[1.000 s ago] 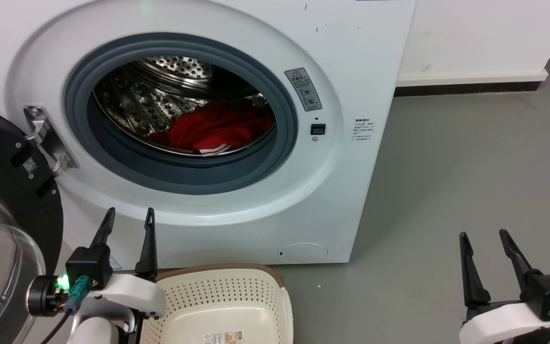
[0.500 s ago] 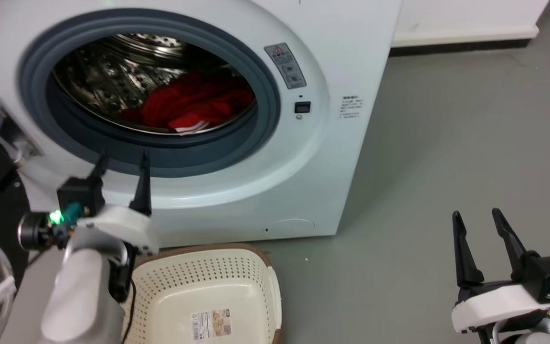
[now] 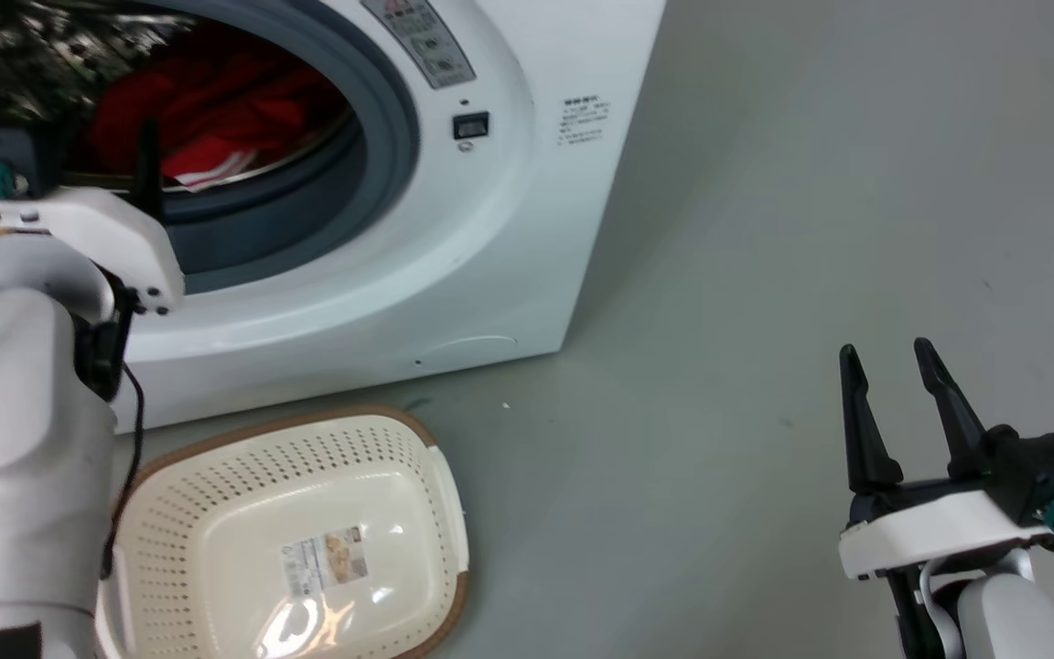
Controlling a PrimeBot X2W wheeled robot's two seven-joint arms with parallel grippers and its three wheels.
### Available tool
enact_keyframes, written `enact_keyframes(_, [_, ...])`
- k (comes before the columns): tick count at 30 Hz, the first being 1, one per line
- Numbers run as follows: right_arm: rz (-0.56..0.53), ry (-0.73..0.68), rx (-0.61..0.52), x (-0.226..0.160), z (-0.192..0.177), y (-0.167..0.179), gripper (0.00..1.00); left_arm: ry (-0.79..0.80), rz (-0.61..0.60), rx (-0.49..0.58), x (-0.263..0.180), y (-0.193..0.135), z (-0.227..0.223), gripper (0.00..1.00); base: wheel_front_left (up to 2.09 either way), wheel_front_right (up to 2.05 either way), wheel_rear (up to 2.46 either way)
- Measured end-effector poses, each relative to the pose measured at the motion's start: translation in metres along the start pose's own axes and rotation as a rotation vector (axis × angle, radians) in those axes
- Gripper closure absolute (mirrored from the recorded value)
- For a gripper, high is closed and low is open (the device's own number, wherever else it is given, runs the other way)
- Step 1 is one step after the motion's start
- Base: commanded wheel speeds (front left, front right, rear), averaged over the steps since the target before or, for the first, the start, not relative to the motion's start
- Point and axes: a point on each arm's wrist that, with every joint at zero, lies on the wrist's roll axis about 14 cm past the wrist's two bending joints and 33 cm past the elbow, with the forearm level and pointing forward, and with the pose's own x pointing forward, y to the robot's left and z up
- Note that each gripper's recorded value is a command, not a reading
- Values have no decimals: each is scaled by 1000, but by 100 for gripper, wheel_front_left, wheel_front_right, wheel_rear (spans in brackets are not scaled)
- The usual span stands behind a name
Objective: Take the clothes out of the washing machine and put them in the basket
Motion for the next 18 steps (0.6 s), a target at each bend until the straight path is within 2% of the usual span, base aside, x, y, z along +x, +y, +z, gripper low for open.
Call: enact_keyframes(18, [-103,155,25,3,-52,-30,0,393,-60,38,112,-1,-79,0,0,0,0])
